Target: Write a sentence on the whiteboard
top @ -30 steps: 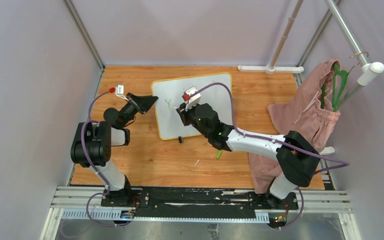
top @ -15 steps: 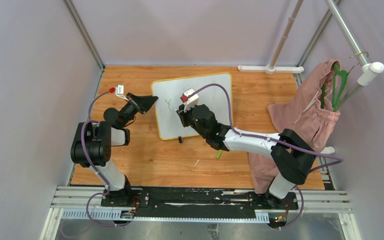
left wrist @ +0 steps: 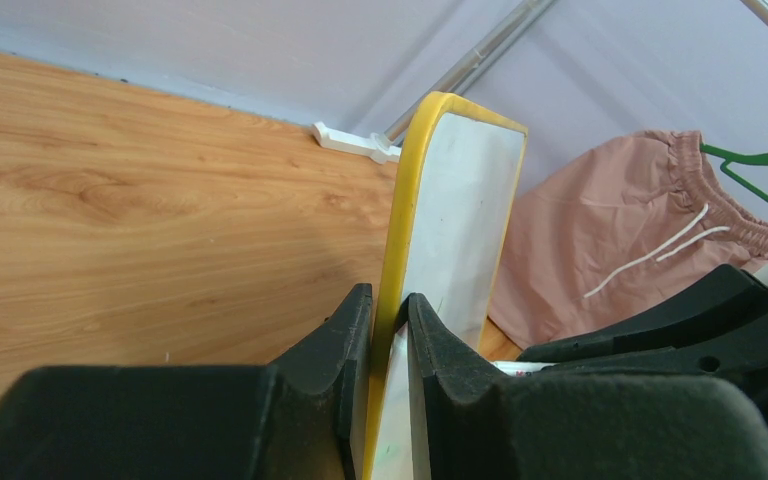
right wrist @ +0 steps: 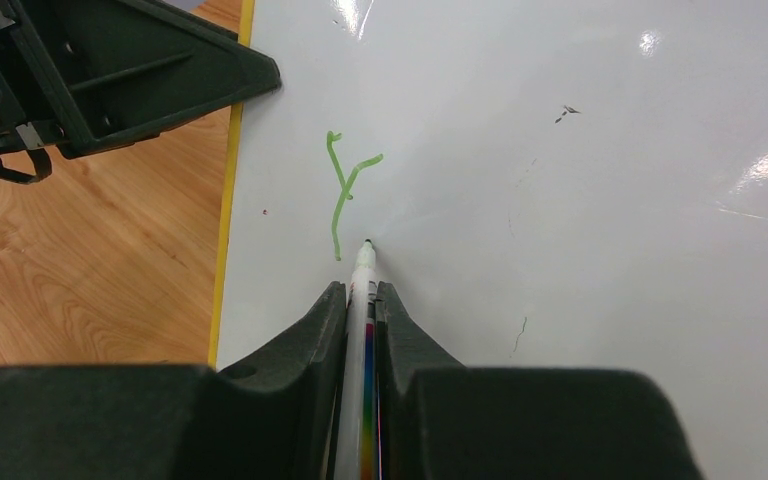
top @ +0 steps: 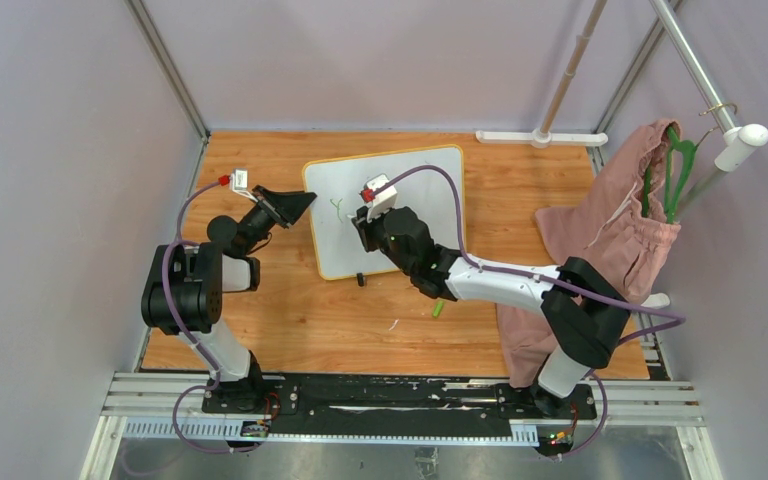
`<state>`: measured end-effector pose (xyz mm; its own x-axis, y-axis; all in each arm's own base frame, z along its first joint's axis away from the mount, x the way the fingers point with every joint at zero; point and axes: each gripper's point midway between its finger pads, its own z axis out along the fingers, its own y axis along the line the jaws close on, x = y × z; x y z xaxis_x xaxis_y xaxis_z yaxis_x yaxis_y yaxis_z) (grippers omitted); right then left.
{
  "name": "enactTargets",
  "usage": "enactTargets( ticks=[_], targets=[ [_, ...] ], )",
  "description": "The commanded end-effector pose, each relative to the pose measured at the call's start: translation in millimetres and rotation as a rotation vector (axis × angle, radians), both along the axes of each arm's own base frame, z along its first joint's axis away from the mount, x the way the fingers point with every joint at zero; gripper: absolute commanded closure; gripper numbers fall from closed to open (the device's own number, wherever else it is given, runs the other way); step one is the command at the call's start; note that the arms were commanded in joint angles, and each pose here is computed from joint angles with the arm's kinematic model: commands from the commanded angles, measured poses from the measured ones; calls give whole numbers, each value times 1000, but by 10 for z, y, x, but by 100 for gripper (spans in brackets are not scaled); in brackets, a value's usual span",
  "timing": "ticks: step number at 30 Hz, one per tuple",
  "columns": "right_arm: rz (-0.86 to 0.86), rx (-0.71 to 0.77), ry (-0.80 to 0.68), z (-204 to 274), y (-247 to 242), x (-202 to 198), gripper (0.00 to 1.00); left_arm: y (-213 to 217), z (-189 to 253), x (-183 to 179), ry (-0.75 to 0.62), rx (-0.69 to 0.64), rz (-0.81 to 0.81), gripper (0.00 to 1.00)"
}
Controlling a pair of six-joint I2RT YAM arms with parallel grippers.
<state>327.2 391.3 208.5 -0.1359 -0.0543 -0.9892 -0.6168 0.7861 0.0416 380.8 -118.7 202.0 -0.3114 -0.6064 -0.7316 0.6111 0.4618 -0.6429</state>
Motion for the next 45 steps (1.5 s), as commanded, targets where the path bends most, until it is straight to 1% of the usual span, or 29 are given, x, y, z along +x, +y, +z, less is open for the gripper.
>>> enactTargets(
  ticks=[1,12,23,31,45],
  targets=[
    [-32,-6,1,-26,-64,69,100,-116,89,-108,-54,20,-49,100],
    [-43,-30,16,-131,-188,0,100,-125,93,-116,-55,20,-52,100],
    [-107,-30,1,-32,-355,113,100,-130,101,-124,-57,20,-53,100],
    [-103,-35,-18,88,-307,205,100,-132,106,-126,-59,20,-54,100],
    [-53,-18,-11,106,-154,207,100,-137,101,-115,-57,19,-55,100]
  ],
)
